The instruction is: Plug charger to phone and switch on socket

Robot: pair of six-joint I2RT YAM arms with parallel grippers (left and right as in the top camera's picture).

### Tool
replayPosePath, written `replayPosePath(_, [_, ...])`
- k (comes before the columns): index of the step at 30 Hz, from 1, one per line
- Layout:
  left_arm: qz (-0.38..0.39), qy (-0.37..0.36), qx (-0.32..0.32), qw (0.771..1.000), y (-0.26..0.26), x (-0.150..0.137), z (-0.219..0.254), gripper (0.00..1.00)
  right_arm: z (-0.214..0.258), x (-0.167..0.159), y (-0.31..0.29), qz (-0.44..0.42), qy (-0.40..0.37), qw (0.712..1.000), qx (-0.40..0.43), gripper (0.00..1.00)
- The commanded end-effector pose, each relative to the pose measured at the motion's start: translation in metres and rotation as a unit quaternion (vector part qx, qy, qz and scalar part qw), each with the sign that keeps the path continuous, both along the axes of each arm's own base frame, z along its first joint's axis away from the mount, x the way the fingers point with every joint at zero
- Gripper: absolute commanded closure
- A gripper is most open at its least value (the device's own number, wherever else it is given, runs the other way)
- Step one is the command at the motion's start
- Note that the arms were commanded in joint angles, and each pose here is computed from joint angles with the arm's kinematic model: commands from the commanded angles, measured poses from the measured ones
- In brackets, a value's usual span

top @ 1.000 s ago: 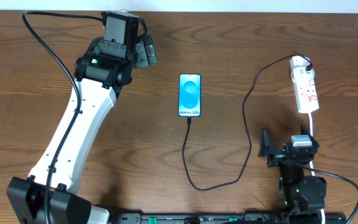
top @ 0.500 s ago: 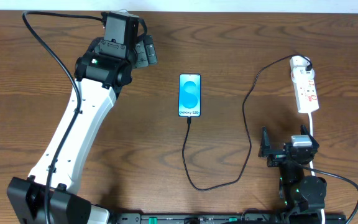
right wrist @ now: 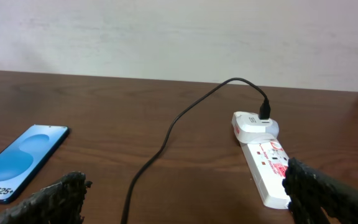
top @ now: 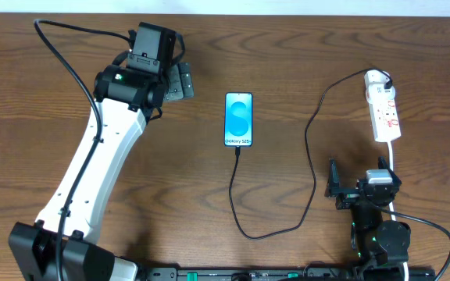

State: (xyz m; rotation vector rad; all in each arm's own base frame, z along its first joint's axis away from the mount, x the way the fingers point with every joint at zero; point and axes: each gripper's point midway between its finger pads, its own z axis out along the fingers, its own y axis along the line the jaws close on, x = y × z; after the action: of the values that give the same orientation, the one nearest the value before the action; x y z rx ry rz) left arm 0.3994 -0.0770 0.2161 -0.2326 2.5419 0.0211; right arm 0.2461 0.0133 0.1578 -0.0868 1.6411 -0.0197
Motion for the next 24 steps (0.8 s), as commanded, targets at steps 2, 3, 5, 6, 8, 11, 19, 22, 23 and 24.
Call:
replayPosePath(2, [-0.001,0.007,0.012,1.0,0.009,-0.018,-0.002,0.01,0.0,0.0,-0.004,-0.01,-0.001,1.0,0.002,0.01])
replayPosePath(3, [-0.005,0.01,0.015,1.0,0.01,-0.022,-0.003,0.01,0.0,0.0,-0.004,-0.01,-0.001,1.0,0.002,0.01])
replayPosePath(5, [-0.006,0.013,0.017,1.0,0.013,-0.029,-0.007,0.01,0.0,0.0,-0.004,-0.01,-0.001,1.0,0.002,0.01])
replayPosePath(6, [-0.005,0.01,0.016,1.0,0.015,-0.033,-0.009,0.01,0.0,0.0,-0.004,-0.01,-0.001,1.0,0.002,0.01])
replayPosePath(8, [-0.002,0.004,0.015,1.0,0.019,-0.039,-0.012,0.01,0.0,0.0,-0.004,-0.01,-0.001,1.0,0.002,0.01])
replayPosePath(11, [0.003,-0.016,0.006,1.0,0.027,-0.048,-0.016,0.01,0.0,0.0,-0.004,-0.01,-0.001,1.0,0.002,0.01])
replayPosePath(19, [0.0,-0.06,0.014,0.998,0.052,-0.086,-0.02,0.01,0.0,0.0,-0.004,-0.01,-0.001,1.0,0.002,0.01])
replayPosePath(22, [-0.069,-0.096,0.012,0.993,0.048,-0.101,-0.021,0.01,0.0,0.0,-0.004,-0.01,-0.001,1.0,0.002,0.01])
replayPosePath(23, [-0.089,-0.108,0.007,0.99,0.045,-0.105,-0.021,0.01,0.0,0.0,-0.004,-0.01,-0.001,1.0,0.002,0.01])
replayPosePath(24, [-0.106,-0.117,0.004,0.987,0.042,-0.109,-0.022,0.01,0.0,0.0,-0.004,-0.01,-0.001,1.0,0.002,0.01])
